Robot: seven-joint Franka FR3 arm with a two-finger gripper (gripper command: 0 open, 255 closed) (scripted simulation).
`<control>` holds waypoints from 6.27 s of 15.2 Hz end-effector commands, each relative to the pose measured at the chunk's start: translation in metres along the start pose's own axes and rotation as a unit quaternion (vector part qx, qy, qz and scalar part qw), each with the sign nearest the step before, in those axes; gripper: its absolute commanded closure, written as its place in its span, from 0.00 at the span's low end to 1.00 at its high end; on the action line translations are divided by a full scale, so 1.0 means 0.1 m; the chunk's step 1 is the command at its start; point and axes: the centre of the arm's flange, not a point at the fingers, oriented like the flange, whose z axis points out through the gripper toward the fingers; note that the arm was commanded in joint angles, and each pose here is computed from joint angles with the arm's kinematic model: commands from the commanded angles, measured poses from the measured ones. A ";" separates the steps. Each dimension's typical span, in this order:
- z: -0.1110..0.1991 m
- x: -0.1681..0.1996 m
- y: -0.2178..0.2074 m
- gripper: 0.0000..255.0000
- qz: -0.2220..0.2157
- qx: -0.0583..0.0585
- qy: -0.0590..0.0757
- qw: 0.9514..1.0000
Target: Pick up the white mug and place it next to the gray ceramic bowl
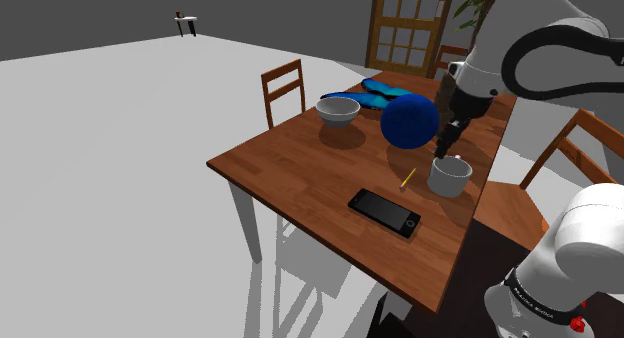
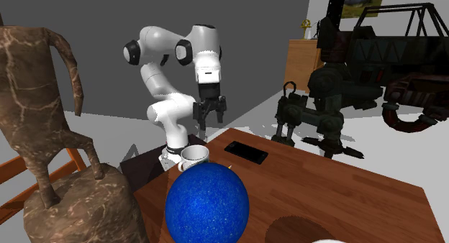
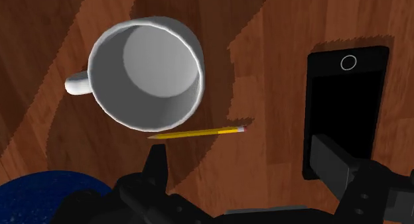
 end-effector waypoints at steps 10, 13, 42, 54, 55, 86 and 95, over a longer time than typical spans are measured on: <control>0.96 -0.27 0.21 0.00 -0.021 0.006 -0.020 1.000; 1.14 -0.28 0.21 0.00 -0.021 0.006 -0.020 1.000; 0.57 -0.21 0.25 1.00 -0.021 0.006 -0.020 1.000; -0.06 -0.14 0.28 1.00 -0.021 0.006 -0.020 1.000; -0.11 -0.14 0.29 1.00 -0.021 0.006 -0.020 1.000; -0.04 3.15 -0.11 1.00 -0.021 0.006 -0.020 1.000; 0.09 4.44 -0.28 1.00 -0.021 0.006 -0.020 1.000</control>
